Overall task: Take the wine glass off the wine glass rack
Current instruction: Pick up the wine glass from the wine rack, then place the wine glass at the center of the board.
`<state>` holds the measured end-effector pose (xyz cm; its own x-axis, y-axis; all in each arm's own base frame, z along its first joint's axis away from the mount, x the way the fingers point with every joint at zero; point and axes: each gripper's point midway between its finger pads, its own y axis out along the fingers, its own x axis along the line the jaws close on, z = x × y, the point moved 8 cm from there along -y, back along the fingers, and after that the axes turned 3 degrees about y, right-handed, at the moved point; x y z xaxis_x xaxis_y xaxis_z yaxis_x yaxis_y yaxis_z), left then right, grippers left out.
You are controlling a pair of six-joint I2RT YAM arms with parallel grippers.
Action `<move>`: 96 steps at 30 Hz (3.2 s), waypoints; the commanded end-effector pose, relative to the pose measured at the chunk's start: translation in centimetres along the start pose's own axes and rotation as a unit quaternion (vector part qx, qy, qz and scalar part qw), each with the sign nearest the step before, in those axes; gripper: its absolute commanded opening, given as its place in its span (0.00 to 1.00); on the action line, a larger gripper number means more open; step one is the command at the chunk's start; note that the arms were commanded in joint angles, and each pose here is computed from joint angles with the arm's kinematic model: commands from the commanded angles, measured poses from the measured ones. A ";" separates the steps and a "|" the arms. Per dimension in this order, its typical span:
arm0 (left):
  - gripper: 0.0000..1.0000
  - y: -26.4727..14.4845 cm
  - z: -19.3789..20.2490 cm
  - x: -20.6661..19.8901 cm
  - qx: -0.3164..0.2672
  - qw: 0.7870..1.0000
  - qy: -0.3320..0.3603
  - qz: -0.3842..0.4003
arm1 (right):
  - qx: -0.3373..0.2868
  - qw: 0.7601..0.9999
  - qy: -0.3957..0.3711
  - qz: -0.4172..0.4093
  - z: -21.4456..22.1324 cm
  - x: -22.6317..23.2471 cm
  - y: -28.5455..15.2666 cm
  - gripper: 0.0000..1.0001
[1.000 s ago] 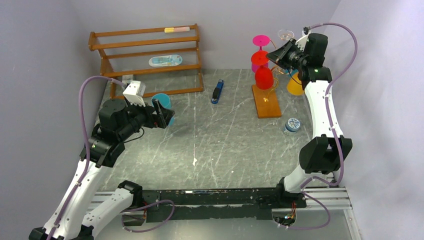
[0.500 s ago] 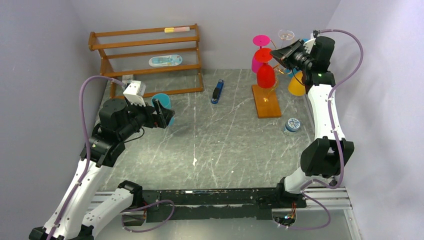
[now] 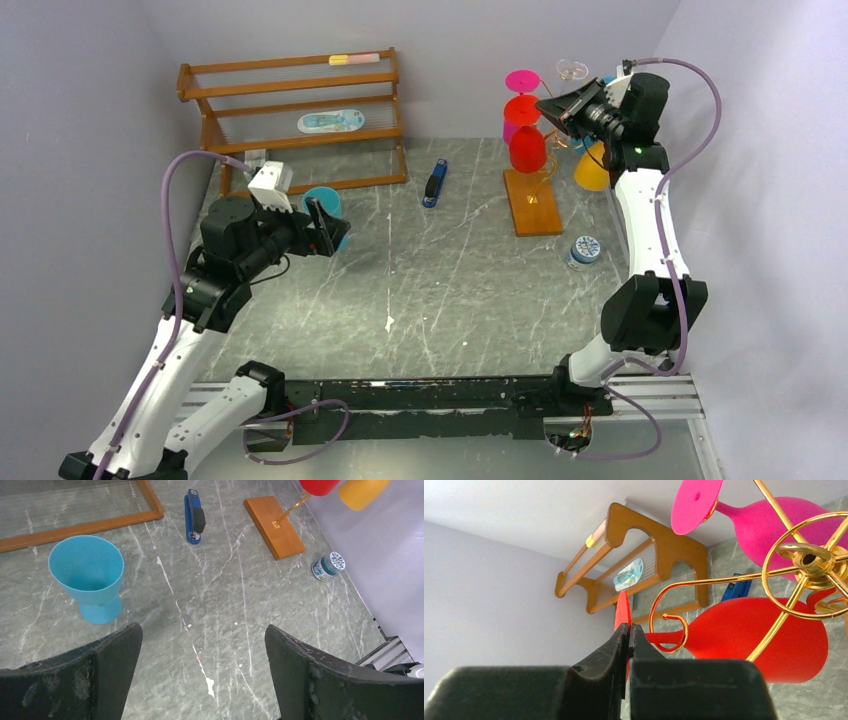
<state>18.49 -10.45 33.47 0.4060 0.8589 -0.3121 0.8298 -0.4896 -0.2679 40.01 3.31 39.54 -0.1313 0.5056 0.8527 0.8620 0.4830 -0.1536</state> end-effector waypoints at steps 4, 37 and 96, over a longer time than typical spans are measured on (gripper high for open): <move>0.96 0.2 0.5 -0.1 0.005 1.000 -0.009 0.008 | 0.001 1.000 -0.005 -0.011 -0.6 0.0 0.8 0.00; 0.97 0.1 0.3 -0.1 0.004 1.000 -0.012 0.006 | -0.187 0.980 0.062 0.043 -1.5 0.9 -1.5 0.00; 0.96 1.0 -0.5 -3.4 0.012 0.983 0.003 0.185 | 0.145 0.938 -0.243 -0.197 16.6 6.7 -7.6 0.00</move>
<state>18.67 -12.65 33.37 0.5630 0.7355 -0.3769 0.7088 -0.6643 -0.2374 26.74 13.53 39.70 -0.5782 0.5037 0.6419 0.6292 0.7761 -0.0423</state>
